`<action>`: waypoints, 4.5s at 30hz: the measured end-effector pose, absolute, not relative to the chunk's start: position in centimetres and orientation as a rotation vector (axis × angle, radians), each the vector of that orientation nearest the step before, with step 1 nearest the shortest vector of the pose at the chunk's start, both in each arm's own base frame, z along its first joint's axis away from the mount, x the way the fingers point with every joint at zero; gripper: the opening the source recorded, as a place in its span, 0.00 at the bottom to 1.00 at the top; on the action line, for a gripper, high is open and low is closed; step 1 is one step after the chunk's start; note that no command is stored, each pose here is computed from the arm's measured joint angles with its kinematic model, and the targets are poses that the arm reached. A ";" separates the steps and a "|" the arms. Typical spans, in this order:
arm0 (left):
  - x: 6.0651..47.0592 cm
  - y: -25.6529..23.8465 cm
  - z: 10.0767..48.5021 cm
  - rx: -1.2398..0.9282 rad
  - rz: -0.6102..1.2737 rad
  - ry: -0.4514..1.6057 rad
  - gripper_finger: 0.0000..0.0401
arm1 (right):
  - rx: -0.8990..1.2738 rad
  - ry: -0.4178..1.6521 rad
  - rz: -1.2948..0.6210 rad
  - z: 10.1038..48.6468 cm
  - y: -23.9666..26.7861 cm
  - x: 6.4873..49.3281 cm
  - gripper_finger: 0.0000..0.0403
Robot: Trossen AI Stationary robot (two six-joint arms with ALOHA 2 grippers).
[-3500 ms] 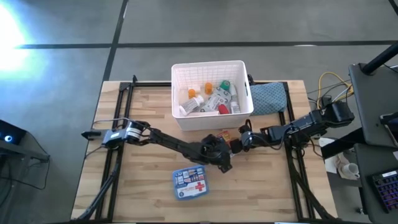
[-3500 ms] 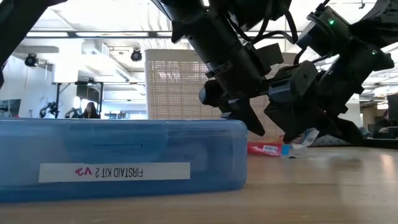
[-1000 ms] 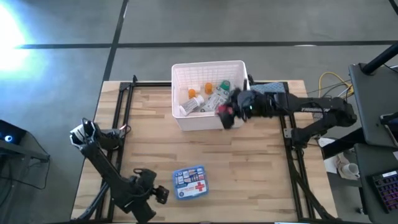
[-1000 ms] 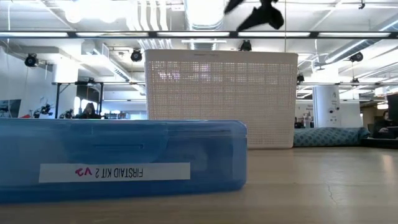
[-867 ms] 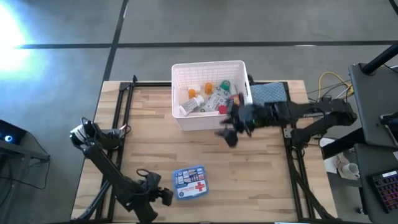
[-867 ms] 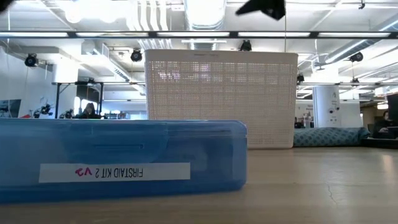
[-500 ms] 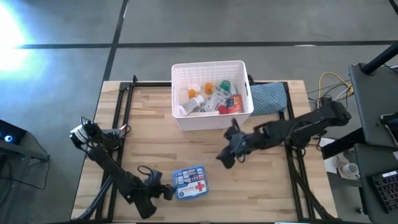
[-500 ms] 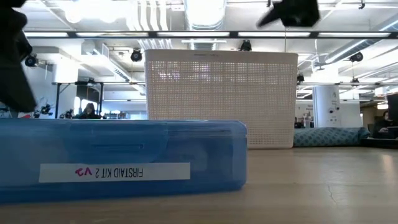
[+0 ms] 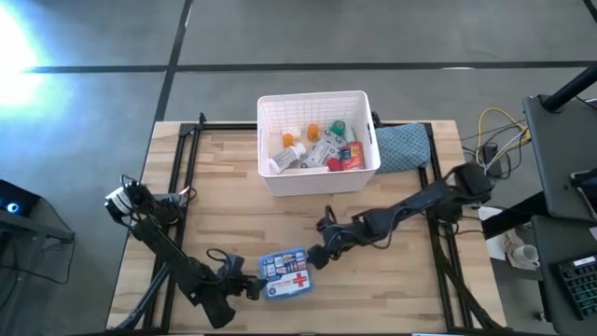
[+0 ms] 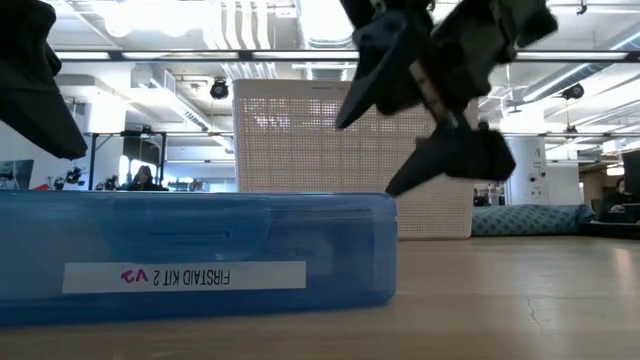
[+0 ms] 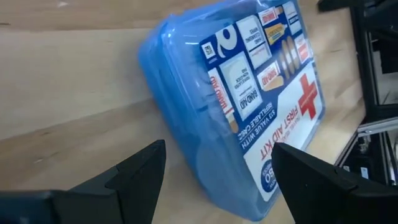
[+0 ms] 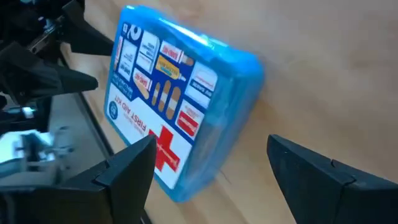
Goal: Pick & place medical supplies in basket/bin
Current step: Put the blue first aid kit box into the white container
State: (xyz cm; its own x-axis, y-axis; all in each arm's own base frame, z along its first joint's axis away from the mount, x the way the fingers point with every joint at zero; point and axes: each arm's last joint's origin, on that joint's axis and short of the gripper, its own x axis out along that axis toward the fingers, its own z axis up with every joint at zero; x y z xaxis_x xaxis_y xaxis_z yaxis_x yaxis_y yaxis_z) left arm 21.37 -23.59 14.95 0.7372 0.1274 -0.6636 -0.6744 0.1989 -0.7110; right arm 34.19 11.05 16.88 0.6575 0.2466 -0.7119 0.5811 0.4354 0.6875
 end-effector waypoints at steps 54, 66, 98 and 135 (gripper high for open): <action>23.2 -19.0 9.8 -1.229 0.616 0.554 0.68 | 1.151 0.977 0.065 15.9 12.0 37.2 0.81; 22.9 -18.7 9.5 -1.220 0.623 0.563 0.68 | 1.020 0.976 0.103 18.5 12.1 38.4 0.82; 23.1 -19.1 9.6 -1.233 0.610 0.608 0.68 | 1.255 0.933 -0.242 10.8 7.8 34.0 0.82; 24.0 -18.6 10.0 -1.266 0.609 0.550 0.68 | 1.071 0.910 -0.035 13.6 10.1 38.5 0.82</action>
